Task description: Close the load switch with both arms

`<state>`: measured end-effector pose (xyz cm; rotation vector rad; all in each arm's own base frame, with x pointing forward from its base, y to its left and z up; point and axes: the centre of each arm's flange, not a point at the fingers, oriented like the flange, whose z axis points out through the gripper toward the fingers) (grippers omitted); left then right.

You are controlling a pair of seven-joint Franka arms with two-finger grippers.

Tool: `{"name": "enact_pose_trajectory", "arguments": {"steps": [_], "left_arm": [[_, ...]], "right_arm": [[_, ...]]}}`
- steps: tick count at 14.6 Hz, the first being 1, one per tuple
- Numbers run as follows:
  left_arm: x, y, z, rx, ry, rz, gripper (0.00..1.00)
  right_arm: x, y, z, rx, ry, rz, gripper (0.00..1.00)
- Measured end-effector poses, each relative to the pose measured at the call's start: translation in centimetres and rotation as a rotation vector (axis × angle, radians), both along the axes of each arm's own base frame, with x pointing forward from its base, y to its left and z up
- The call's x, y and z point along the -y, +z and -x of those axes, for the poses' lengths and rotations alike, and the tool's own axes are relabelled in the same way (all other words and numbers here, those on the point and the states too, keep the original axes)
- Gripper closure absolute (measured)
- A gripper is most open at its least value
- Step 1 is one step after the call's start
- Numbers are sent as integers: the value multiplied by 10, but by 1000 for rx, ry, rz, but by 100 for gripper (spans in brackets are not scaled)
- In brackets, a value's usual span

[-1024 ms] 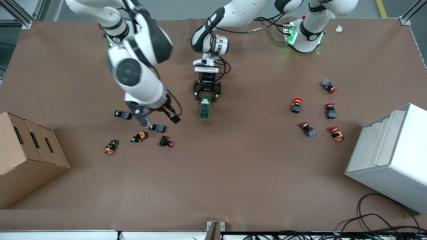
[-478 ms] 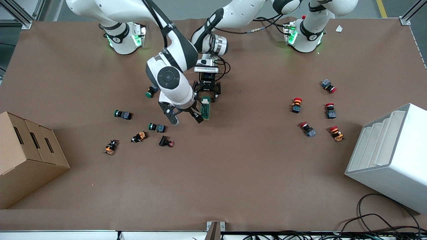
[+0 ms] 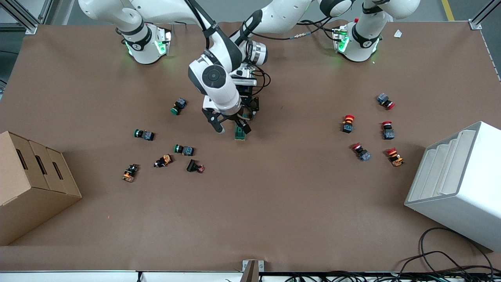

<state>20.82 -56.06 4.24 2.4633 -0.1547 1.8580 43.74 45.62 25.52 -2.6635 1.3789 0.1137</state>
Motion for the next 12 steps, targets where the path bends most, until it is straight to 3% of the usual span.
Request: {"name": "enact_pose_trajectory", "arguments": {"steps": [5,12], "left_arm": [[-1,-2,3,12,5,10,0],[-1,-7,7,42,14,19,0]], "right_arm": [[-6,-21,20,8,21,4,0],[-9,-42,27,0,31,18,0]]}}
